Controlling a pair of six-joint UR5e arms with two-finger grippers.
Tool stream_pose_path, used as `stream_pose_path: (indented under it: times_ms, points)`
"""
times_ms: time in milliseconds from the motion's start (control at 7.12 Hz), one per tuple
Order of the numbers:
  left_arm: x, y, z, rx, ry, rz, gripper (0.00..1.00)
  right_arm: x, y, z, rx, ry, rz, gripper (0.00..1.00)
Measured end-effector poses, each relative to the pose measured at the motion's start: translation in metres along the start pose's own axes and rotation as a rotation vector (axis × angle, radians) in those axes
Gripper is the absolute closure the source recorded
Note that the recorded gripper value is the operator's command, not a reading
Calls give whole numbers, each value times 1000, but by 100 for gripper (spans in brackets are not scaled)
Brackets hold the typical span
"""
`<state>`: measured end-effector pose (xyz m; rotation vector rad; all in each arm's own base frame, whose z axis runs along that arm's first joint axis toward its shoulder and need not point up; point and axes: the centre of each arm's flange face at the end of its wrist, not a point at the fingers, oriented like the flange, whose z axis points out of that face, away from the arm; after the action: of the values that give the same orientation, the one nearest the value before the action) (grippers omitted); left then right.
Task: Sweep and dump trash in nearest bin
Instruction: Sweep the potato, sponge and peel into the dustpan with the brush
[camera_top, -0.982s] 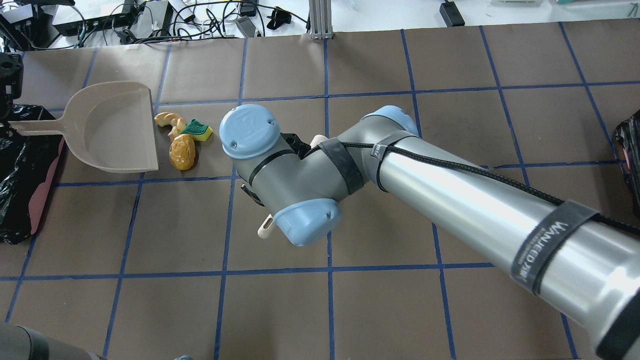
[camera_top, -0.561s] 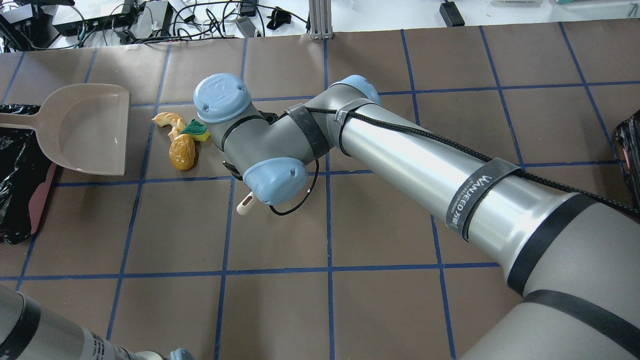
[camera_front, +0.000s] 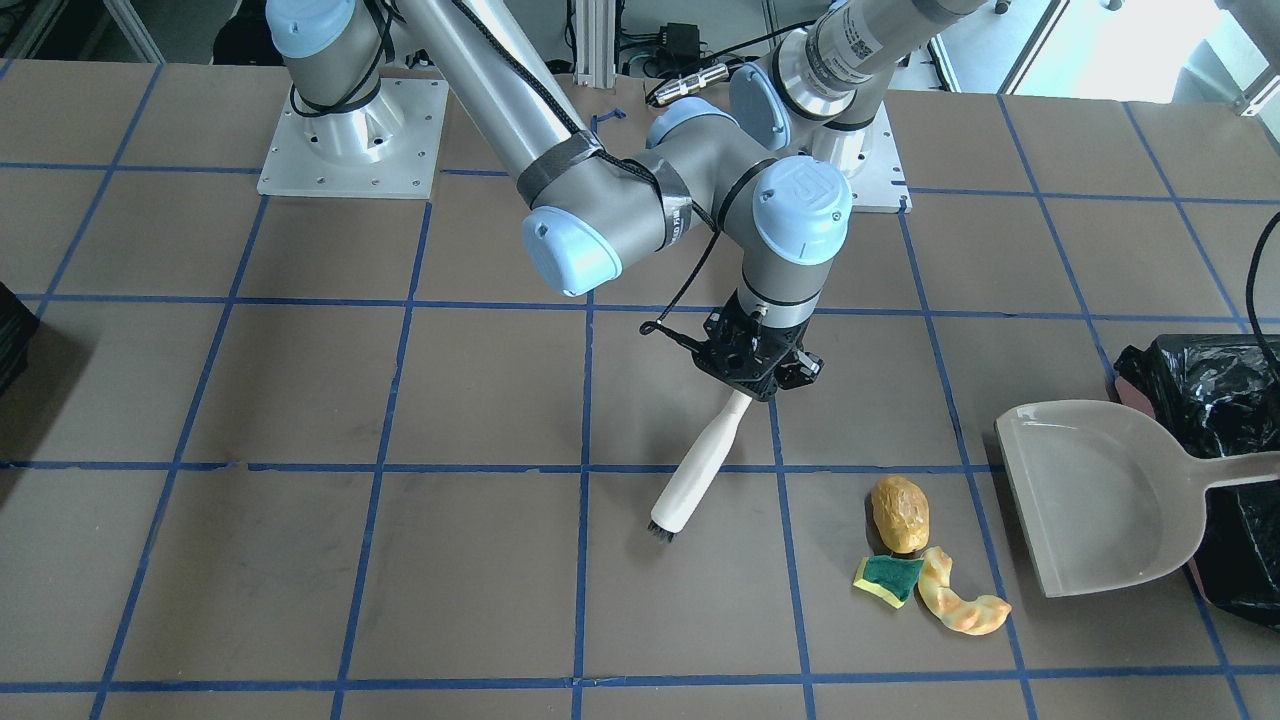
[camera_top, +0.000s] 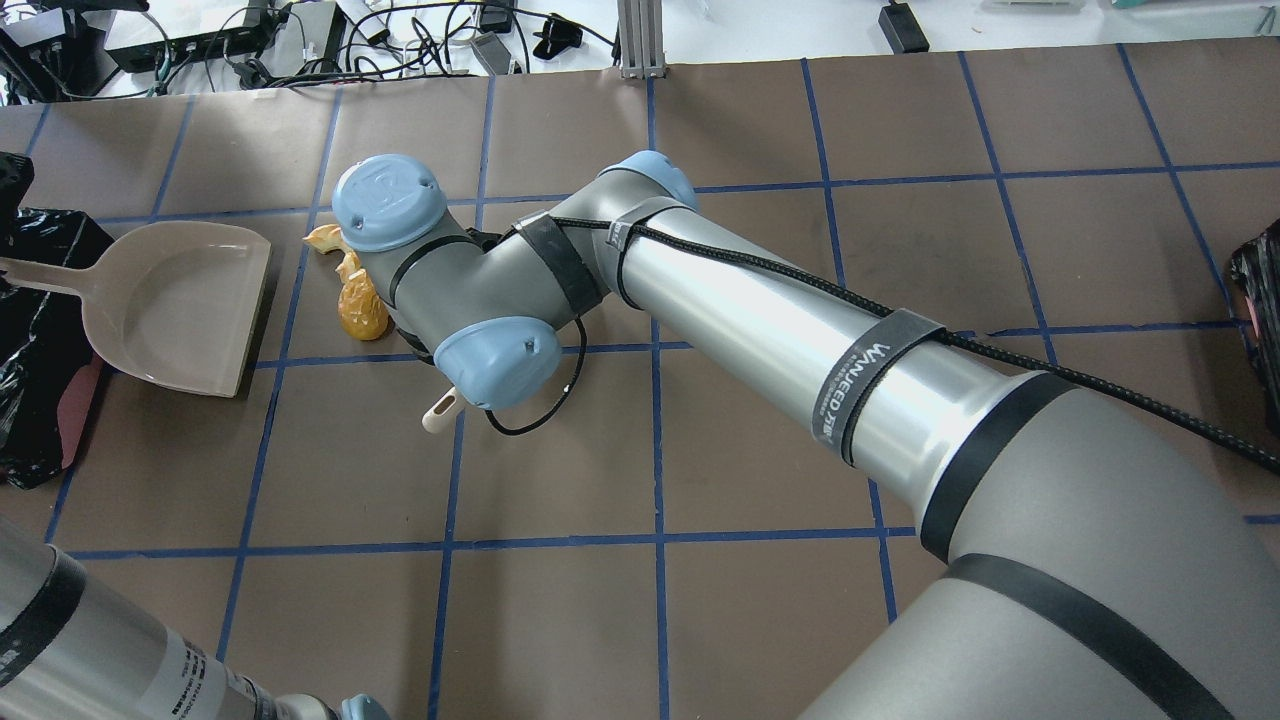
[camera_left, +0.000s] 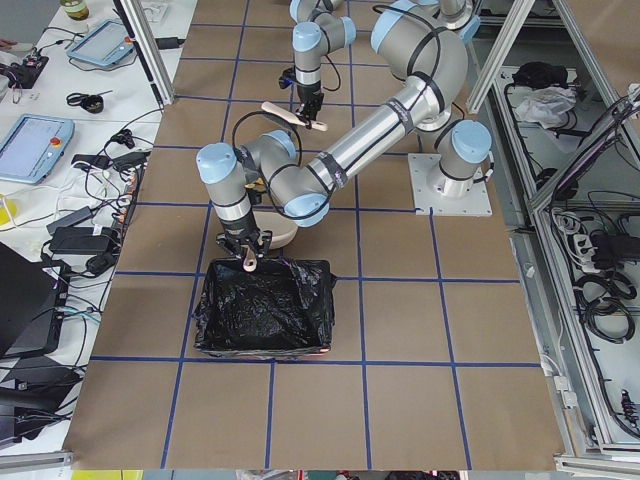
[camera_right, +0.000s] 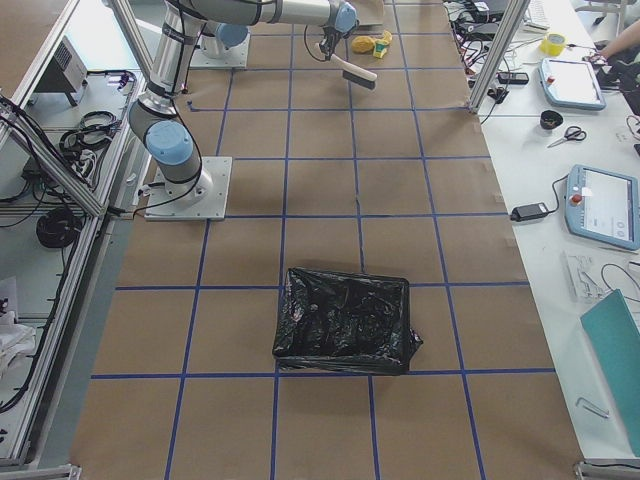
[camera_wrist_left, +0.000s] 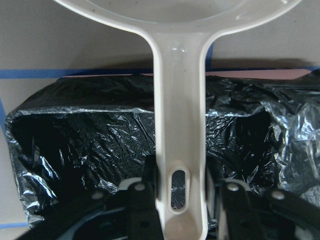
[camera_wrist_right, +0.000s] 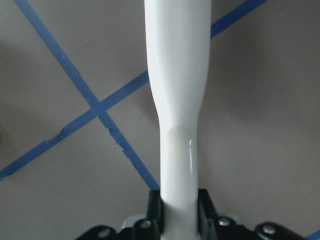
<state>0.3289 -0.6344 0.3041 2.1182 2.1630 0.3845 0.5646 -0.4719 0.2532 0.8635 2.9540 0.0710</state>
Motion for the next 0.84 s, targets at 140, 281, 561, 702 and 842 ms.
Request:
stream_pose_path:
  times_ms: [140, 281, 561, 702, 842]
  points:
    - [-5, 0, 7, 5, 2, -23, 92, -1, 6, 1, 3, 3, -11, 100]
    - [-10, 0, 12, 12, 2, -52, 92, -1, 9, 2, 5, 7, -19, 100]
    - [-18, -6, 17, 13, -7, -94, 92, -1, 13, 2, 6, 11, -27, 100]
    - [-26, -19, 18, 11, -14, -94, 92, -1, 14, 1, 3, 9, -28, 100]
    - [-35, -37, 15, 9, -20, -79, 92, -3, 16, 1, -6, 1, -35, 100]
